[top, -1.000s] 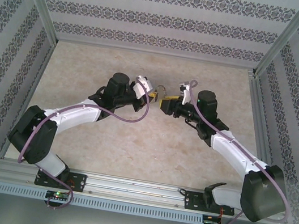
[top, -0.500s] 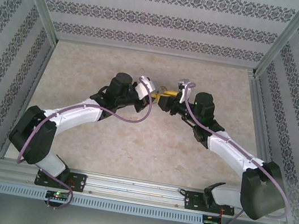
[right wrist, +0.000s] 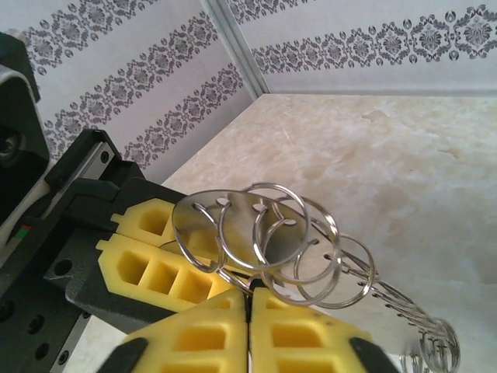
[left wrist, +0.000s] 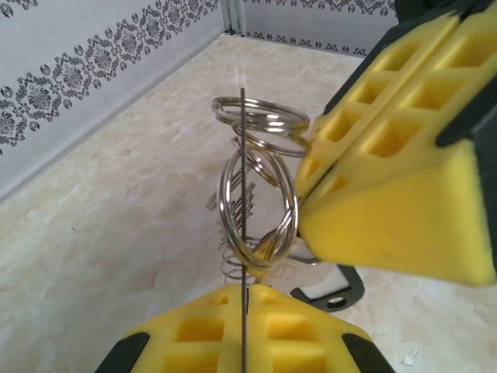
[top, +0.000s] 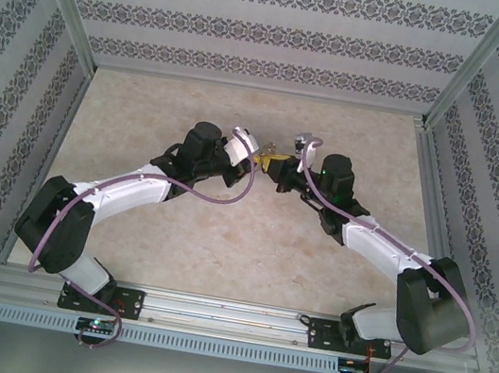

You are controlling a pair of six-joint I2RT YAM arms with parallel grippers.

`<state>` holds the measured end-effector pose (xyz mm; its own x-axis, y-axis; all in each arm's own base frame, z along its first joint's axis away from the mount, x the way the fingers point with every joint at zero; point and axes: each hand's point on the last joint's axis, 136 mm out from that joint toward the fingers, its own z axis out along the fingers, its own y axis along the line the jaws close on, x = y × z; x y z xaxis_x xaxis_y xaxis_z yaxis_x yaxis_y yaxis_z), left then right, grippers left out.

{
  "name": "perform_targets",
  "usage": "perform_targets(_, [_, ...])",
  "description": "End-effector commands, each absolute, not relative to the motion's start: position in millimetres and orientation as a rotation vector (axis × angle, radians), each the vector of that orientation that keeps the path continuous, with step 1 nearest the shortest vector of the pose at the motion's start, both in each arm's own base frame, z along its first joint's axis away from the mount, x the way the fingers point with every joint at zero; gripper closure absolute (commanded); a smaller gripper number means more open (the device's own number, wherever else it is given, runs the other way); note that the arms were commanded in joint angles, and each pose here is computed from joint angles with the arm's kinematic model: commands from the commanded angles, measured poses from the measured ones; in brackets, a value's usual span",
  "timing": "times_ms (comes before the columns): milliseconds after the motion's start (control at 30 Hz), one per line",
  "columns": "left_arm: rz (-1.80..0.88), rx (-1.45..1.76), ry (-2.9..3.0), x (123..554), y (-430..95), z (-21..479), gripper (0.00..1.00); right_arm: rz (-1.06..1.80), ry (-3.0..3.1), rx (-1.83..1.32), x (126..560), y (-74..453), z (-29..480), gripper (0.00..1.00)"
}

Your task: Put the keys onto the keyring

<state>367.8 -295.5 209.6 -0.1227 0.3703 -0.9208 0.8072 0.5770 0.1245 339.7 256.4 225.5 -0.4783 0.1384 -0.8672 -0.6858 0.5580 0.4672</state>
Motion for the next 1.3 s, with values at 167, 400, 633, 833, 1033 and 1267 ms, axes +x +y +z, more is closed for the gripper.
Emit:
perform_targets(167, [-0.53,0.998,1.623,362.0,-307.1,240.9,1.0,1.073,1.788,-0.506,330.7,248.9,232.7,1.0])
perform_targets(400, [-0.529,0.993,1.621,362.5,-306.8,243.9,1.0,1.15,1.769,-0.579,316.9,252.3,239.4,0.66])
perform_targets(633, [-0.529,0.998,1.62,362.6,-307.4,245.1,1.0,1.152,1.742,-0.491,316.0,237.4,249.4,0.69])
perform_targets(833, [-0.533,0.998,1.623,362.1,-307.7,244.7,1.0,1.221,1.717,-0.331,325.0,229.0,265.5,0.75])
perform_targets(1033, [-0.528,0.989,1.625,363.6,-306.9,244.0,1.0,1.382,1.703,-0.194,329.9,233.9,277.5,0.66])
perform_targets(1267, [-0.525,0.986,1.628,365.0,-307.4,242.6,1.0,1.473,1.744,-0.182,322.3,251.5,271.2,0.6])
